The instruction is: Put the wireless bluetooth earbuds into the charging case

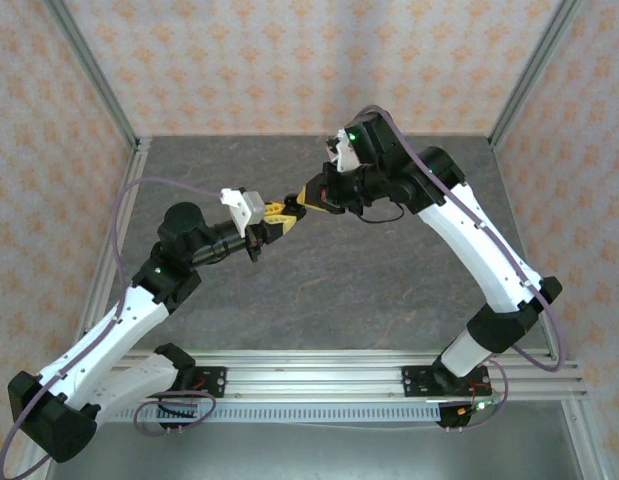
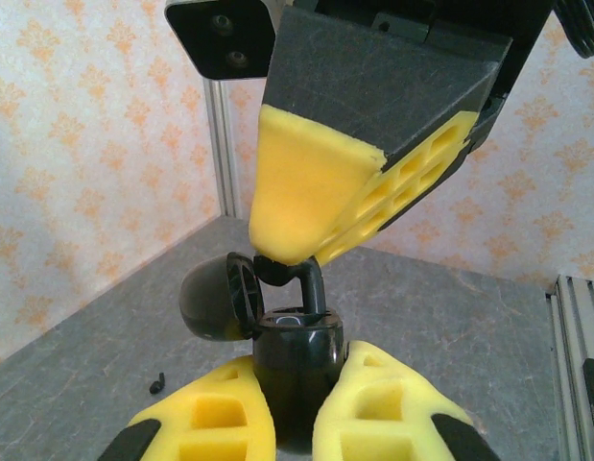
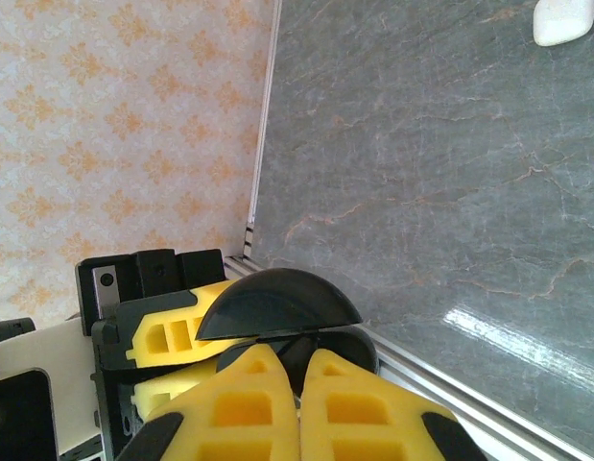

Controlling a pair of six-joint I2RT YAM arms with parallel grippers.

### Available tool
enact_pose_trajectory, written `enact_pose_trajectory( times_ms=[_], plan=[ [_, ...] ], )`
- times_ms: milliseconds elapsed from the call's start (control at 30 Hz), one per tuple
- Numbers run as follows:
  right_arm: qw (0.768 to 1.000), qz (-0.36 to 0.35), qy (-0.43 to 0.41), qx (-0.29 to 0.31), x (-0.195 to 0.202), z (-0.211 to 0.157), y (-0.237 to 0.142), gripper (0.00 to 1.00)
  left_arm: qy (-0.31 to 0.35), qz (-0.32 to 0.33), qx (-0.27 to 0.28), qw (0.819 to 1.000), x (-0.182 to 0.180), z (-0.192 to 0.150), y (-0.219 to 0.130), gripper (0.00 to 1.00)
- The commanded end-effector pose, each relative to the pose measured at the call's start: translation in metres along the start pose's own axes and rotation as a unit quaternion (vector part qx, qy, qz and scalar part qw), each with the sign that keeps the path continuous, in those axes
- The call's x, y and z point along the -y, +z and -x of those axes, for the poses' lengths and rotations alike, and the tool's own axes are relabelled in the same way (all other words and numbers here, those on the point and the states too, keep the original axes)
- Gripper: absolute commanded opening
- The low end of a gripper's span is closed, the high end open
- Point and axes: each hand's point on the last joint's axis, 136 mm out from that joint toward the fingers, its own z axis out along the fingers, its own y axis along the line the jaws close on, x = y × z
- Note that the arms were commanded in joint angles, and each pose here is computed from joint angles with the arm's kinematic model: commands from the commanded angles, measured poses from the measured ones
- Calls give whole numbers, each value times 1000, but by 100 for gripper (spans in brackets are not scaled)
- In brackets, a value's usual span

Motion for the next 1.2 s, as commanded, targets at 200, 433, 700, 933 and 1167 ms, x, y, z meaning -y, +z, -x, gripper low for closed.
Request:
enact_pose_trajectory(
  times_ms=[200,433,700,933,1167],
  plan=[
    [1000,0,25,-16,8,-10,4,14,19,4,40,999,0,23,-3,0],
    [1000,0,17,-1,4,-5,-3,31,19,4,39,999,0,23,-3,0],
    [1000,-28,8,11,11,-4,-11,39,18,5,39,999,1,22,-4,0],
    [999,-35,-1,37,11,1,-22,44,18,7,39,999,1,23,-5,0],
    [994,-19,18,105,20,23,-43,46,17,20,35,999,-3,22,-7,0]
  ],
)
